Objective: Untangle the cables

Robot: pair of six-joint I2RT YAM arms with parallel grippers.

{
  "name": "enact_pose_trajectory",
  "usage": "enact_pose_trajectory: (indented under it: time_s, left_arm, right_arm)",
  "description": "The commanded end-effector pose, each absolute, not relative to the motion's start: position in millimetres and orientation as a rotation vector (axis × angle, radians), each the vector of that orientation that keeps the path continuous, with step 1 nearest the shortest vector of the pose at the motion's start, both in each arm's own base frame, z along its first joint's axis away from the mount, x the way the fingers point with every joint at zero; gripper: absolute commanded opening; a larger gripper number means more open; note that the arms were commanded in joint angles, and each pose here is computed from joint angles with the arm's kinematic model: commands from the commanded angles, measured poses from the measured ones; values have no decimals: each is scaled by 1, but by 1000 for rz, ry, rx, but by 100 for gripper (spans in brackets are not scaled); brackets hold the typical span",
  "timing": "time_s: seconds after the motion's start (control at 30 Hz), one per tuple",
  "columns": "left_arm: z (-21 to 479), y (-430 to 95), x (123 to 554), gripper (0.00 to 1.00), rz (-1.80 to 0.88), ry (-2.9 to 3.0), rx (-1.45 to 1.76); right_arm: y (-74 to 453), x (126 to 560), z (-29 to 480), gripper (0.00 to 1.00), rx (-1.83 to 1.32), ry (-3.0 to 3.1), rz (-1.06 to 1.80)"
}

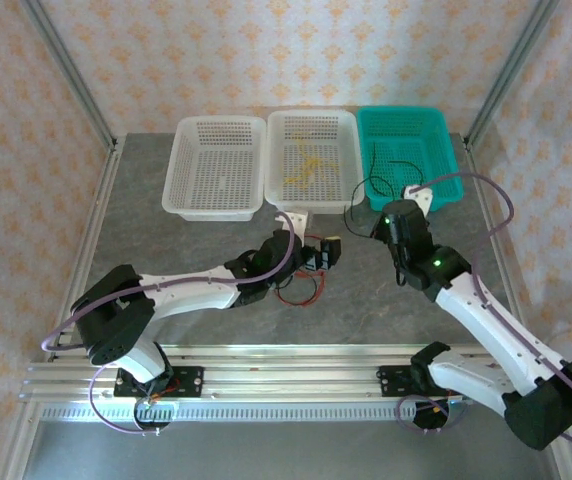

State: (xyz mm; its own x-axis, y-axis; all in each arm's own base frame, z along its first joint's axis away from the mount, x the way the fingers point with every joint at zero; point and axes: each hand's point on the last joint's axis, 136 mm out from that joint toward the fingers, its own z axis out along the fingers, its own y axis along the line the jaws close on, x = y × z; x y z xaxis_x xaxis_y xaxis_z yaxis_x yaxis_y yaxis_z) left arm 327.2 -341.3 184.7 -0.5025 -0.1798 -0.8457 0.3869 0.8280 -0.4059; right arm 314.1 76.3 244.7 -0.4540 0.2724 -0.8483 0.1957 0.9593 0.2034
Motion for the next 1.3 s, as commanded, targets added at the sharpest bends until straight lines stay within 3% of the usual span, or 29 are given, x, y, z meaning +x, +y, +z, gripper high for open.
enact_pose_trajectory:
  time_s: [0.0, 0.3, 0.67, 1.27]
  left_arm:
    - [203, -347, 342, 99, -699, 1936, 152]
    - [229, -360, 381, 99, -677, 1912, 171]
    - [223, -418, 420, 99, -686, 1973, 289]
    - [233, -467, 473, 99, -832, 1937, 261]
  right_arm:
    - [75, 330, 275, 0, 329, 1978, 124]
    - [56, 362, 288, 0, 401, 1961, 125]
    - [12, 425, 280, 0, 530, 1988, 140]
    - [-39, 525, 213, 0, 766, 2069, 160]
